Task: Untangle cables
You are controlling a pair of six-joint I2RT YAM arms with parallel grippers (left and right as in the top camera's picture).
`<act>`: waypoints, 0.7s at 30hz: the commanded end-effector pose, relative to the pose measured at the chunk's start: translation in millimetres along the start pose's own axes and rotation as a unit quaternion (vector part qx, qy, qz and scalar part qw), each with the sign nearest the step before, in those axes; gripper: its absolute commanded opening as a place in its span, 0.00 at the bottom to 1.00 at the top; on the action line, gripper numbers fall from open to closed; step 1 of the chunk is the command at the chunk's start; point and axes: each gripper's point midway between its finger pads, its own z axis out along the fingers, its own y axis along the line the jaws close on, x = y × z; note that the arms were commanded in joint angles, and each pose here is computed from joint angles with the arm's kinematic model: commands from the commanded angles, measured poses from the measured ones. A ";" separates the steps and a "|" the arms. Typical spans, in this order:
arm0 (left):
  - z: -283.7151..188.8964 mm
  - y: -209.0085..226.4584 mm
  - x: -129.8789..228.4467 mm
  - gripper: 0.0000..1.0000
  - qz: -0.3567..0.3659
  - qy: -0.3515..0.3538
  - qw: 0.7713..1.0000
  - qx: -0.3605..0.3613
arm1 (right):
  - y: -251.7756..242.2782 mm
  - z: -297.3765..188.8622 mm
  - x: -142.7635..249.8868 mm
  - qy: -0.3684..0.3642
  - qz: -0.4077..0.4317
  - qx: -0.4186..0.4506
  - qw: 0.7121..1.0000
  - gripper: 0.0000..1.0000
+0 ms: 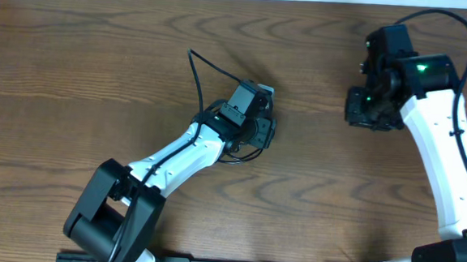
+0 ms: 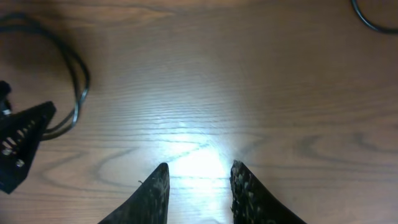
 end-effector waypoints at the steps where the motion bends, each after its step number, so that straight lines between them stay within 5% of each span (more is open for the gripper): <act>1: 14.4 3.4 7.0 0.65 0.005 0.008 1.000 -0.010 | -14.6 -1.0 -3.4 0.002 0.026 0.004 1.000 0.28; 12: 55.2 -2.3 38.1 0.63 0.015 0.051 0.999 -0.010 | -32.1 -1.0 -5.4 0.006 0.041 0.008 0.999 0.27; 21: 60.2 -17.4 56.3 0.37 0.032 0.078 0.996 -0.001 | -31.5 -1.0 -8.0 0.001 0.042 0.007 0.999 0.26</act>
